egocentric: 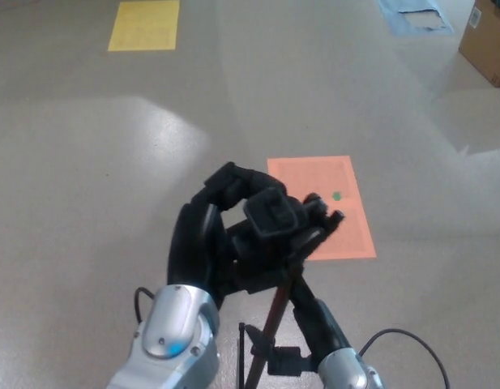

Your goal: A phone stand is kept on the floor and the robot uses both its hands to grab it and uses its left hand to extend the phone stand by pulling it upwards

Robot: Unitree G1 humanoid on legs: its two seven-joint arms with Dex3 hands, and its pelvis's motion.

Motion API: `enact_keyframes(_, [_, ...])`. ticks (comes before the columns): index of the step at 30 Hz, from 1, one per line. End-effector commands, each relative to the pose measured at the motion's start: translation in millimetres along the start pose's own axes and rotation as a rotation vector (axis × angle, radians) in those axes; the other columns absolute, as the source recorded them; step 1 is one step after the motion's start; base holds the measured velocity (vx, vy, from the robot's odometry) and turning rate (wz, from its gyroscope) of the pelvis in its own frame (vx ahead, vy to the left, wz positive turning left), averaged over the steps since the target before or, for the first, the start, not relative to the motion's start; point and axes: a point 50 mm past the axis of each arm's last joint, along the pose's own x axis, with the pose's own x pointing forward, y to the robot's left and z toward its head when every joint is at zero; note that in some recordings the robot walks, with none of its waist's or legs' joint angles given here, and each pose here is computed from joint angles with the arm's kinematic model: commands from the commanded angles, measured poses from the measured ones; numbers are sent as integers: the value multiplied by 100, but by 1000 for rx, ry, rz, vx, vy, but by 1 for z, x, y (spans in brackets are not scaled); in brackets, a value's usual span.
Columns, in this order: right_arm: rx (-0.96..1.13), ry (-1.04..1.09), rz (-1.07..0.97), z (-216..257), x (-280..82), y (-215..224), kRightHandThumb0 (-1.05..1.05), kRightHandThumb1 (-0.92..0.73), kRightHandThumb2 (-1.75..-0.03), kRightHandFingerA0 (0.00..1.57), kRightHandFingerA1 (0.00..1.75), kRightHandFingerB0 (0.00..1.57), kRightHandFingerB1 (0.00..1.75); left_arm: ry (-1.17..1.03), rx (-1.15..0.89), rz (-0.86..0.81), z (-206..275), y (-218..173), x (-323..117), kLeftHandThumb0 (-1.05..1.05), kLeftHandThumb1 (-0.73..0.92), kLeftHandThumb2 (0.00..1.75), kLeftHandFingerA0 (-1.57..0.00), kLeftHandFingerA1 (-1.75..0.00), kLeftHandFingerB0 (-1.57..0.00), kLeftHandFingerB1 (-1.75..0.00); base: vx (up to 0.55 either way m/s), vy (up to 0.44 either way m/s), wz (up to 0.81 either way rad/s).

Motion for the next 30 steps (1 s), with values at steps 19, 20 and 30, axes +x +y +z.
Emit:
enact_keyframes(19, [38, -94, -67, 57, 10, 28, -38, -81, -77, 110, 175, 92, 175, 28, -192, -102, 4, -36, -16, -32, 62, 58, -91, -166, -76, -166, 0, 0, 0])
enact_keyframes(20, [67, -87, -64, 55, 8, 30, -39, -82, -75, 105, 175, 82, 175, 23, -197, -107, 4, -35, -16, -32, 63, 58, -90, -166, -75, -167, 0, 0, 0])
enact_keyframes(30, [158, 4, -54, 45, 4, 42, -39, -82, -72, 103, 175, 74, 175, -7, -253, -101, 19, -34, -11, -28, 68, 56, -87, -172, -67, -168, 0, 0, 0])
